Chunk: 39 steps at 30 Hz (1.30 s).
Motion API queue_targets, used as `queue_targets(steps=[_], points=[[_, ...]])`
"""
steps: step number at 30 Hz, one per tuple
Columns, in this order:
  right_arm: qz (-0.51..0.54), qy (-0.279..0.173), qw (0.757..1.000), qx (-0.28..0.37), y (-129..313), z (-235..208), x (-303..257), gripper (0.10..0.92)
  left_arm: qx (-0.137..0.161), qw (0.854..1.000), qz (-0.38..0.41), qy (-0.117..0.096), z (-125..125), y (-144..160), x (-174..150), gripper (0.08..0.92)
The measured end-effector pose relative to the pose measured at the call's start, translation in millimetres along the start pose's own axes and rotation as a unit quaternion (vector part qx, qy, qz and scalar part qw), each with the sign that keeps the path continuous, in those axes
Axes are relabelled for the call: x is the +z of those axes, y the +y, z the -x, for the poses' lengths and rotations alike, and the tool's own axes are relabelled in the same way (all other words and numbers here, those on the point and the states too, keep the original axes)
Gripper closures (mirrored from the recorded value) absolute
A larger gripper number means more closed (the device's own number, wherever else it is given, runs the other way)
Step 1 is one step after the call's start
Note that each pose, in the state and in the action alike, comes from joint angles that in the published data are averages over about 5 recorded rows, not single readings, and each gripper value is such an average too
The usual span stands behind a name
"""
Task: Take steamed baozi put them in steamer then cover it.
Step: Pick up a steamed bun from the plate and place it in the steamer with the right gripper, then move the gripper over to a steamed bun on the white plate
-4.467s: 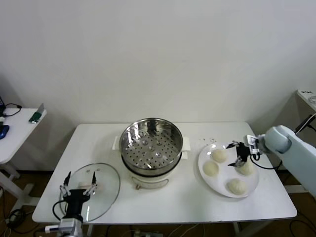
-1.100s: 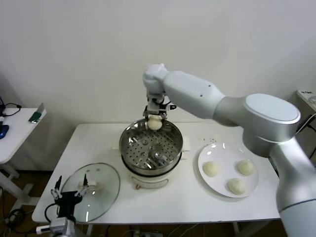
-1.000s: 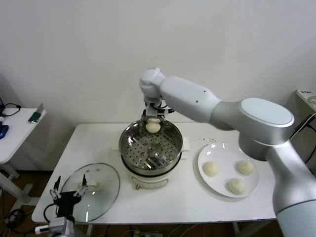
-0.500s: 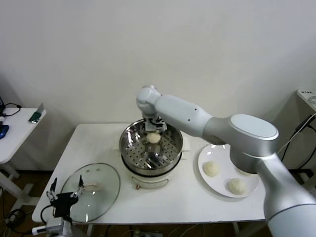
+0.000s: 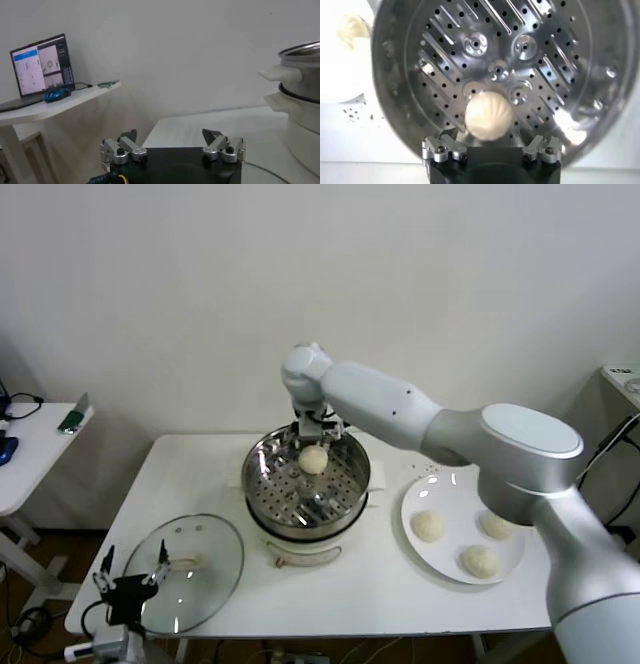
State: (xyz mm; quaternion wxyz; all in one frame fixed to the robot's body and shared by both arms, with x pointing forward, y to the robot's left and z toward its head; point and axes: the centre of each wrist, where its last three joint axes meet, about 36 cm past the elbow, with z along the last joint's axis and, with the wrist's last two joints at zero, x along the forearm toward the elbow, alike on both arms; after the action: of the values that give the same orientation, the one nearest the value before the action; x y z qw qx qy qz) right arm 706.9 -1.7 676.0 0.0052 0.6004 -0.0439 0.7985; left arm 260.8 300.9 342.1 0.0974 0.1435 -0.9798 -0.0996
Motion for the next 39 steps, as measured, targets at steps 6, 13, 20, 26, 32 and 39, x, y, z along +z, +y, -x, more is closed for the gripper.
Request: queue_targets(steps=[6, 13, 20, 26, 32, 39], points=[[0.106, 0.006, 0.994, 0.023, 58, -49, 14, 0.199, 0.015, 1.000, 0.005, 0.003, -6, -2, -2, 0.177], [0.319, -0.012, 0.947, 0.026, 154, -61, 9, 0.200, 0.029, 1.000, 0.010, 0.004, -13, -3, -3, 0.177], [0.505, -0.048, 0.862, 0.014, 245, -39, -9, 0.200, 0.033, 0.999, 0.014, 0.006, -16, -2, -3, 0.177], [0.591, -0.074, 0.803, -0.011, 290, 4, -28, 0.200, 0.032, 0.999, 0.016, 0.006, -16, -2, -3, 0.177], [0.632, -0.094, 0.768, -0.034, 311, 54, -48, 0.200, 0.028, 0.999, 0.018, 0.005, -16, -2, -5, 0.177], [0.650, -0.108, 0.750, -0.057, 319, 103, -67, 0.200, 0.026, 0.999, 0.022, 0.011, -20, 2, -2, 0.177]])
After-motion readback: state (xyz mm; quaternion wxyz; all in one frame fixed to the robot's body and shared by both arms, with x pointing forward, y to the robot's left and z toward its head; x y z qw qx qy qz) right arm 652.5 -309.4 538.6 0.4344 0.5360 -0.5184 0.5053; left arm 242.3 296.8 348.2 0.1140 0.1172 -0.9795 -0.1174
